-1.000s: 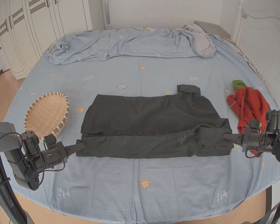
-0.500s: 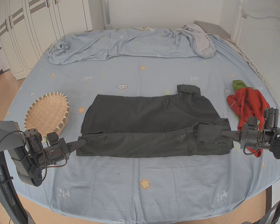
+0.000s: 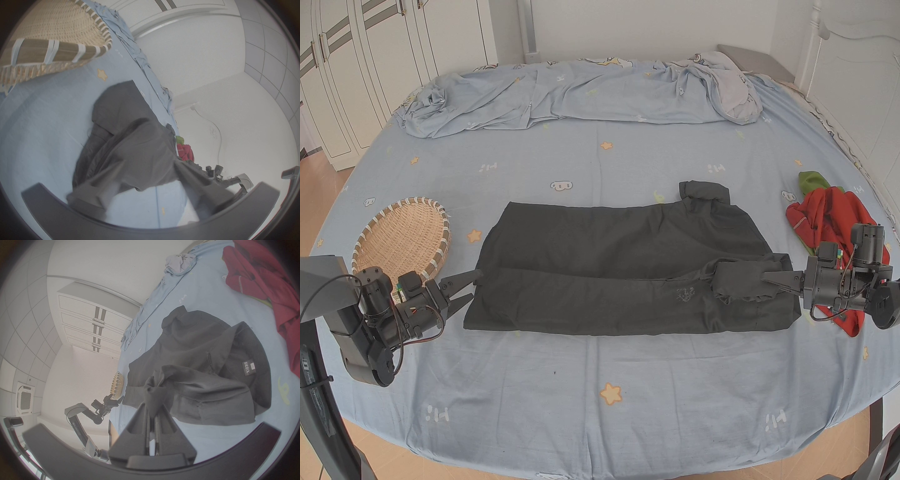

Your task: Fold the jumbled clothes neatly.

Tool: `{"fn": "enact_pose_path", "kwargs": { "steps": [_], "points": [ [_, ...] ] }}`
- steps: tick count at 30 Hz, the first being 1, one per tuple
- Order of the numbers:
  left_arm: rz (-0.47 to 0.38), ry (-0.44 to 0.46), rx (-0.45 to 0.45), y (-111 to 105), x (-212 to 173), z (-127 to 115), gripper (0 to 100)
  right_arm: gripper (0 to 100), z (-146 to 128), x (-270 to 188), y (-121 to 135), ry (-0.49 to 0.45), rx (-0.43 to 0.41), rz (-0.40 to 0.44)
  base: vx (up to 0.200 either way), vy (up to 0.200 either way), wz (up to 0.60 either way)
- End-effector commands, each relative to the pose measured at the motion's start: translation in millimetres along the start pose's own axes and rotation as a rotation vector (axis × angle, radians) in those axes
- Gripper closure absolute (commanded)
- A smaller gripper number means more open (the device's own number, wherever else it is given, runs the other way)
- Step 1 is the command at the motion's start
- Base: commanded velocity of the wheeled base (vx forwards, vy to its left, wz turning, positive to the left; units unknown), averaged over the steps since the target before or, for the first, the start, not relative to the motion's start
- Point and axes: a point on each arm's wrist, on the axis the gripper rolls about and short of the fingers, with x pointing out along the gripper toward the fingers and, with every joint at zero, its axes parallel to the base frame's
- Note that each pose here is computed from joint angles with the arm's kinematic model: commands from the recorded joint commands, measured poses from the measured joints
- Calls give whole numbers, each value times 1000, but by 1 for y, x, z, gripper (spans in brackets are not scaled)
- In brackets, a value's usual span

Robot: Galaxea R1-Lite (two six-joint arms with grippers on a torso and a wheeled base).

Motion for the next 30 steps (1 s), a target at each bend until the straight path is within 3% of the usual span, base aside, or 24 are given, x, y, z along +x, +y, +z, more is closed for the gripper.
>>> {"fn": "enact_pose_path", "kwargs": {
  "steps": [1, 6, 12, 22, 30],
  "points": [
    [-34, -9, 17, -19, -7, 4, 0, 100, -2, 5, -9, 9, 5, 3, 0, 0, 0],
    [-152, 58, -13, -59, -8, 1, 0, 100, -6, 10, -17, 22, 0, 30, 0, 0, 0],
    [-210, 112, -52, -74, 2, -4, 0, 100, -10, 18, -30, 20, -11, 41, 0, 0, 0],
    [-160, 177, -120, -34, 29, -22, 0, 100, -37, 25, -48, 30, -13, 50, 0, 0, 0],
    [-155, 175, -124, -30, 30, -22, 0, 100, -40, 30, -61, 42, 16, 31, 0, 0, 0]
  ]
}}
